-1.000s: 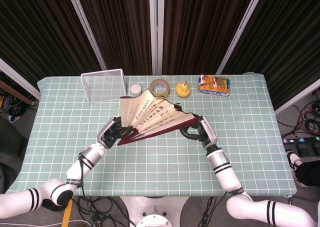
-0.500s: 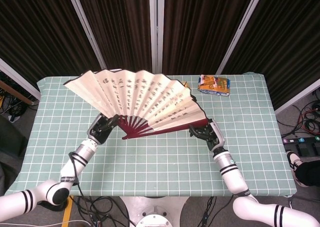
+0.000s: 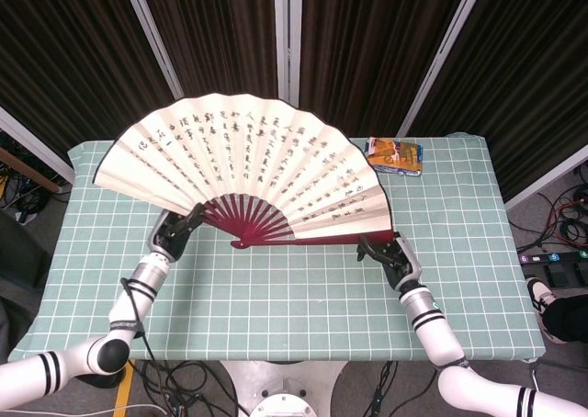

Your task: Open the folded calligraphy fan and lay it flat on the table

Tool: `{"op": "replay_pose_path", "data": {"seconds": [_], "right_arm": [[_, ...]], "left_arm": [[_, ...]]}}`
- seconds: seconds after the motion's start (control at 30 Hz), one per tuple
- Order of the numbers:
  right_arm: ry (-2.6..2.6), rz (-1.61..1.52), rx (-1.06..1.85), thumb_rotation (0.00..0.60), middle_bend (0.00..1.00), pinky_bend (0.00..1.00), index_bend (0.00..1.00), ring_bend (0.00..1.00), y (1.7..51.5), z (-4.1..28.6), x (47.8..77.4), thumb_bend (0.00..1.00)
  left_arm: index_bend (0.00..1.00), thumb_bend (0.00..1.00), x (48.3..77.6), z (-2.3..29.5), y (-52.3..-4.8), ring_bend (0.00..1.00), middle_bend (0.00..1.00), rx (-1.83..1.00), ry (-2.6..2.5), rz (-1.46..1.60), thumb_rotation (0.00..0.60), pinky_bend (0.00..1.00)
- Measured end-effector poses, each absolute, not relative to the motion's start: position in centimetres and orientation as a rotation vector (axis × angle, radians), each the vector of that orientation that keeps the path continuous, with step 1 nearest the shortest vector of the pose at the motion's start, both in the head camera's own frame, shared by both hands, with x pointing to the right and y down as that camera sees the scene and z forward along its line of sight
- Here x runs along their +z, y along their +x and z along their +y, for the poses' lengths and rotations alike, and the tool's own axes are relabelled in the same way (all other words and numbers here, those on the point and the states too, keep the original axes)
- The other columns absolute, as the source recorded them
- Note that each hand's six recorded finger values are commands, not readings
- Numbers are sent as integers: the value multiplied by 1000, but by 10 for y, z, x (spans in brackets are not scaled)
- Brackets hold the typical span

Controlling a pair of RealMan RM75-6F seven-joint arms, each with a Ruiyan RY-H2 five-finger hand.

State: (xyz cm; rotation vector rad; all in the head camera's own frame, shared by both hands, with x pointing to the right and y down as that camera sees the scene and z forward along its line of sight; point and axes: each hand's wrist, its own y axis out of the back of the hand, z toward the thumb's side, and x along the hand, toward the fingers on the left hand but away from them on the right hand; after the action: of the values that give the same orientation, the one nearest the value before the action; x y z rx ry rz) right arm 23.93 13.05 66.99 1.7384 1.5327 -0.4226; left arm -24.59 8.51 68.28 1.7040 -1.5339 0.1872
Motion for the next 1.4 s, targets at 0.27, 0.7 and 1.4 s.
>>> {"op": "replay_pose_path", "data": {"seconds": [0.27,0.7,1.4], "right_arm": [[1636,1528,-457,600,713,620,963,577,243,142,682,457],[1546,1511,-450,600,713,619,964,577,245,149,687,463],[1461,1462,-507,600,689,610,941,577,256,155,691,469]], "left_arm": [[509,406,689,87,-254,400,477,261,1699,-1612,600,439],[349,395,693,91,-260,264,321,328,1756,-1659,600,375],[235,394,696,80,-310,17,65,507,1834,-2025,600,217]]}}
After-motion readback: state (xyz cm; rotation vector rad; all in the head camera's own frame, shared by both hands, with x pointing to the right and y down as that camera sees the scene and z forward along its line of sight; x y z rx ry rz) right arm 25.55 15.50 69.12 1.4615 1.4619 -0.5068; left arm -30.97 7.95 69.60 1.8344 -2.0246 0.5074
